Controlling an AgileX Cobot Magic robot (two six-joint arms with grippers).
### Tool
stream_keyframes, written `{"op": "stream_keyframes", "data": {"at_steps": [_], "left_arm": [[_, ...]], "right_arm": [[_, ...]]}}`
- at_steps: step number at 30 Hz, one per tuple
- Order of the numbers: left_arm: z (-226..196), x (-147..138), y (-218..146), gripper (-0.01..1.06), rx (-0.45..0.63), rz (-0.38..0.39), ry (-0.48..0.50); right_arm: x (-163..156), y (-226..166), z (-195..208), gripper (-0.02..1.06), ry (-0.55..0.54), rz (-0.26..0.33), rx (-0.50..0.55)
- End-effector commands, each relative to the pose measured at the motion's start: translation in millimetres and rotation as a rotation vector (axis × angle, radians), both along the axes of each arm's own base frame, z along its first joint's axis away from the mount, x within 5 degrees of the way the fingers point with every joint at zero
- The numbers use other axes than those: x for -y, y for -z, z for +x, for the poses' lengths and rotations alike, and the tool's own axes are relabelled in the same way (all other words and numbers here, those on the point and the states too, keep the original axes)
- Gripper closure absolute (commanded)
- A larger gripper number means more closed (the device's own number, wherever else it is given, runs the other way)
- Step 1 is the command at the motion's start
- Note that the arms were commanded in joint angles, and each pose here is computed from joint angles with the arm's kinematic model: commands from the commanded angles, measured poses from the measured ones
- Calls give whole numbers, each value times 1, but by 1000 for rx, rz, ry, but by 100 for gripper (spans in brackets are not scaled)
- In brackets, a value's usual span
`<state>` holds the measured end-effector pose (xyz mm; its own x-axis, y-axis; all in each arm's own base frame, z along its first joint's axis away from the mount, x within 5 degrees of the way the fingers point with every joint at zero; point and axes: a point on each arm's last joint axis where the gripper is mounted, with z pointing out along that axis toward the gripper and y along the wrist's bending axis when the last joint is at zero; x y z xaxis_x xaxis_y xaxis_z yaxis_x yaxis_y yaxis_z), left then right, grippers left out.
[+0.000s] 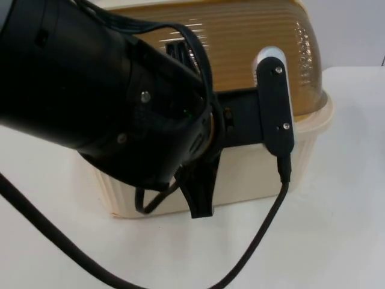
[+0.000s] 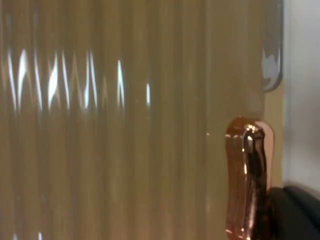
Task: Open the box lid with the left hand, place the block into the box with the right hand, then close the box lid with the left hand.
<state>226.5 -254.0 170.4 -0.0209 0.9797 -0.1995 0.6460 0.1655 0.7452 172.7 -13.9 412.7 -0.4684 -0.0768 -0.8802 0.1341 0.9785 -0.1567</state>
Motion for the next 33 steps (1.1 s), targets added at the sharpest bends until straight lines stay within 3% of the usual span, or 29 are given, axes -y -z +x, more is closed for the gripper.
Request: {"op": "stream_keyframes", "data": {"at_steps": [1,11,17,24,33], "left_arm": [[1,-1,-3,105,13,-3,-23],[1,-1,-3,105,12,-4,-18],[5,0,-19,105,10,-55,8],[29,-7,-35,105,18,-27,-6],[63,-14,-71,105,-94,-35,20]], "right_arm": [[1,-1,0,-1,1,2,16],[0,17,3,-1,-2,8,-25],[0,16,3,-1,-7,8,-12],[0,16,3,-1,-7,8,-12],[0,14,0,-1,-8,8,1]]}}
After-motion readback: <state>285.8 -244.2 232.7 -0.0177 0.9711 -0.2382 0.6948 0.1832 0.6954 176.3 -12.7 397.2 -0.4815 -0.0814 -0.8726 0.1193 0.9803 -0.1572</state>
